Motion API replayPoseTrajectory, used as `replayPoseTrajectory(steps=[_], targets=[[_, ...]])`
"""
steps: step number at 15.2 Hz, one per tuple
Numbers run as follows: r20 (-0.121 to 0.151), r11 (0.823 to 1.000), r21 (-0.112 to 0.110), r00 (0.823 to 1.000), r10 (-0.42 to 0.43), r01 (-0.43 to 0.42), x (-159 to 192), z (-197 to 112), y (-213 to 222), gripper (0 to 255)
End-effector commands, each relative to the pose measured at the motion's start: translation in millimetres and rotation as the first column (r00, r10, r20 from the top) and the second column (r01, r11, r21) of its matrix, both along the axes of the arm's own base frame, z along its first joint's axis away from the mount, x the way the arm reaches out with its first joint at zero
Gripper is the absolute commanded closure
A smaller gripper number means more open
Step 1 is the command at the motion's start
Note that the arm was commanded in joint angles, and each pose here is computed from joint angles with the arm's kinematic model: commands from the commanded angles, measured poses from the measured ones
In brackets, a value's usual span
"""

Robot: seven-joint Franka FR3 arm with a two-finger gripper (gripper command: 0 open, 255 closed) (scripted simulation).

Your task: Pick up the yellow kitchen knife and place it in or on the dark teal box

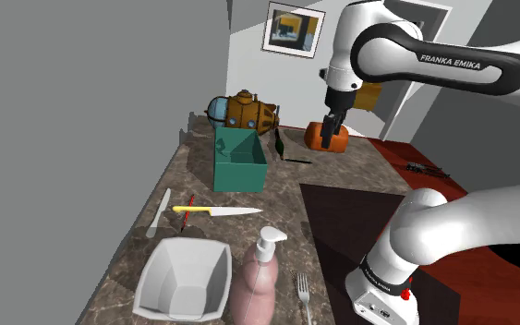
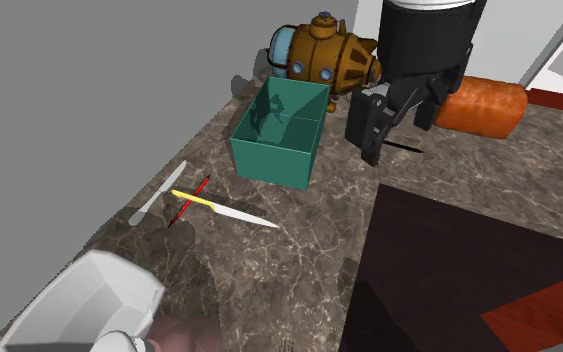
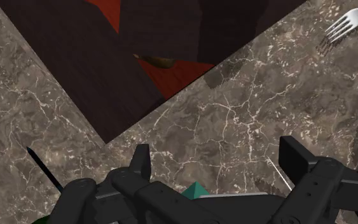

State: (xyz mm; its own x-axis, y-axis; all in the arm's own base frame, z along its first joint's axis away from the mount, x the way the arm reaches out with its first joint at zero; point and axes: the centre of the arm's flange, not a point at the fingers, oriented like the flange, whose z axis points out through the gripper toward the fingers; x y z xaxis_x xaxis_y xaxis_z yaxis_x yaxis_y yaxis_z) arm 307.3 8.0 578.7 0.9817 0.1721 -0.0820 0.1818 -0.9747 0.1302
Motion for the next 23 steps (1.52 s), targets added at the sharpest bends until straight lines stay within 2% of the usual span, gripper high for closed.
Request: replayPoseTrajectory(steps=[1,6,12,17,23], targets=[[0.0,1.0,0.0,1.0,0.0,0.0,0.0,0.0,0.0,0],[-0.027,0.997,0.013,0.996,0.082,-0.082,48.0,-40.9,23.6,0],[-0.058,0.983,0.031,0.982,0.18,-0.178,101.2,-91.3,57.7,0],[-0.082,0.965,0.049,0.962,0.261,-0.257,141.5,-134.2,90.4,0],[-0.109,0.934,0.072,0.929,0.355,-0.349,184.6,-186.5,134.5,0]])
